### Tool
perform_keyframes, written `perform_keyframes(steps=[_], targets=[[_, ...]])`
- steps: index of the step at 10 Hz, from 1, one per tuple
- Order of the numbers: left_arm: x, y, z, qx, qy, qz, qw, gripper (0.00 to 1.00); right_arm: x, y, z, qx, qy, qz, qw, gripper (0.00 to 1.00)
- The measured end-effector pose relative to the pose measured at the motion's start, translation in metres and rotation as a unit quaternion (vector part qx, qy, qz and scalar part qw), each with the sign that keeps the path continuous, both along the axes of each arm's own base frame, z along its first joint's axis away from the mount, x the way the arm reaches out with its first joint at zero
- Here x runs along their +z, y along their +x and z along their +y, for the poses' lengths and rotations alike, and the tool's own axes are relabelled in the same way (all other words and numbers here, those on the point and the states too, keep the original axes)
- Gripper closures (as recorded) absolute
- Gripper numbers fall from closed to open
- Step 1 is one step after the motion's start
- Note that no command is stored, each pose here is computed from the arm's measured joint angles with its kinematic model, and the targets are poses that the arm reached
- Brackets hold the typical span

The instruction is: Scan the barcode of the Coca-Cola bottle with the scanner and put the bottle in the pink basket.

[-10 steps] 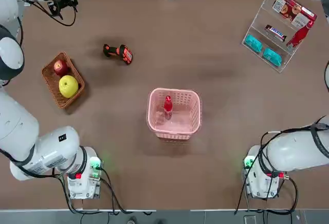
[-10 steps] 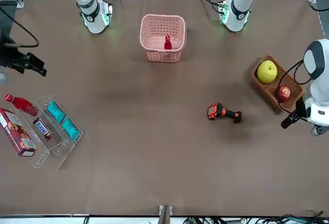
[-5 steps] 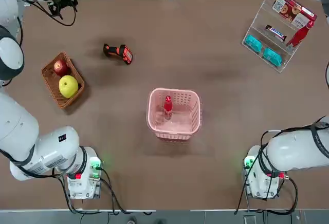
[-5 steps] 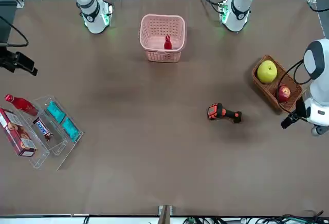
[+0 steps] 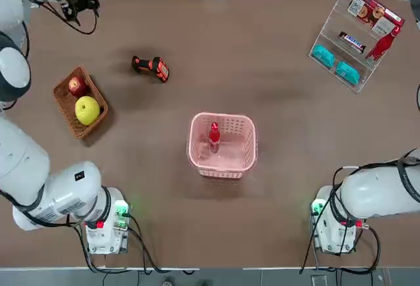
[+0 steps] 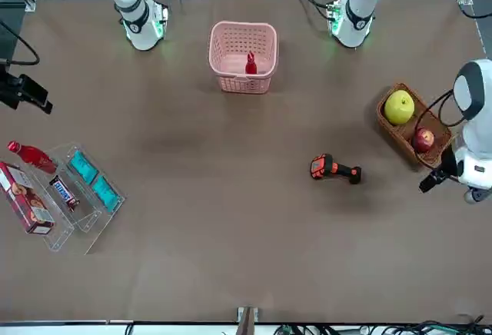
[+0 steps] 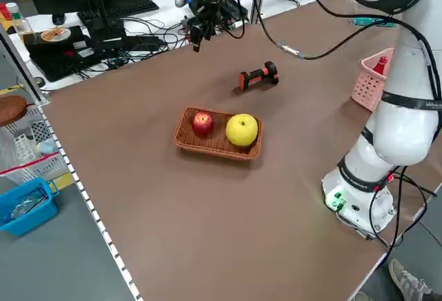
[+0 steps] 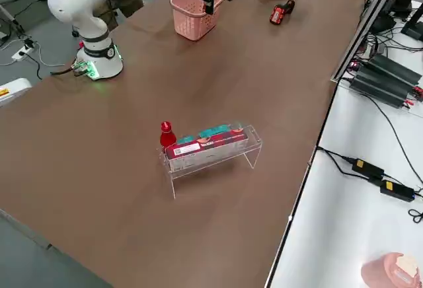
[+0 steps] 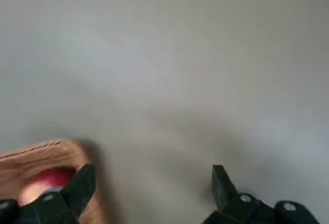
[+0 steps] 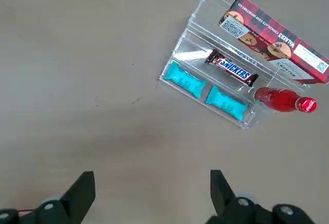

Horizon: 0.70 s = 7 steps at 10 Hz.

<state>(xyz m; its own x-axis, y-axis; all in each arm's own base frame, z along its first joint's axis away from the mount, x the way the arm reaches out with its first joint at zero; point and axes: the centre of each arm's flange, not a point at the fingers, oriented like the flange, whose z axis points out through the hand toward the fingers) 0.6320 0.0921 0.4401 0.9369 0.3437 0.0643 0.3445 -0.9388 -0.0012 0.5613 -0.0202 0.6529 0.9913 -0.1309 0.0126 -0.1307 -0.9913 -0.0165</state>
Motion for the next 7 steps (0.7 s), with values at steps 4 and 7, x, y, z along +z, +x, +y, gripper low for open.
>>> perform_keyframes(steps=[4,7], targets=[[0.147,-0.031,0.018,-0.086,-0.007,0.006,0.996,0.0,0.003,-0.001,-0.001,-0.001,0.0,-0.003,1.0,0.01],[0.122,-0.021,0.019,-0.088,-0.017,0.023,0.996,0.0,0.003,-0.001,-0.001,-0.001,0.0,-0.003,1.0,0.01]])
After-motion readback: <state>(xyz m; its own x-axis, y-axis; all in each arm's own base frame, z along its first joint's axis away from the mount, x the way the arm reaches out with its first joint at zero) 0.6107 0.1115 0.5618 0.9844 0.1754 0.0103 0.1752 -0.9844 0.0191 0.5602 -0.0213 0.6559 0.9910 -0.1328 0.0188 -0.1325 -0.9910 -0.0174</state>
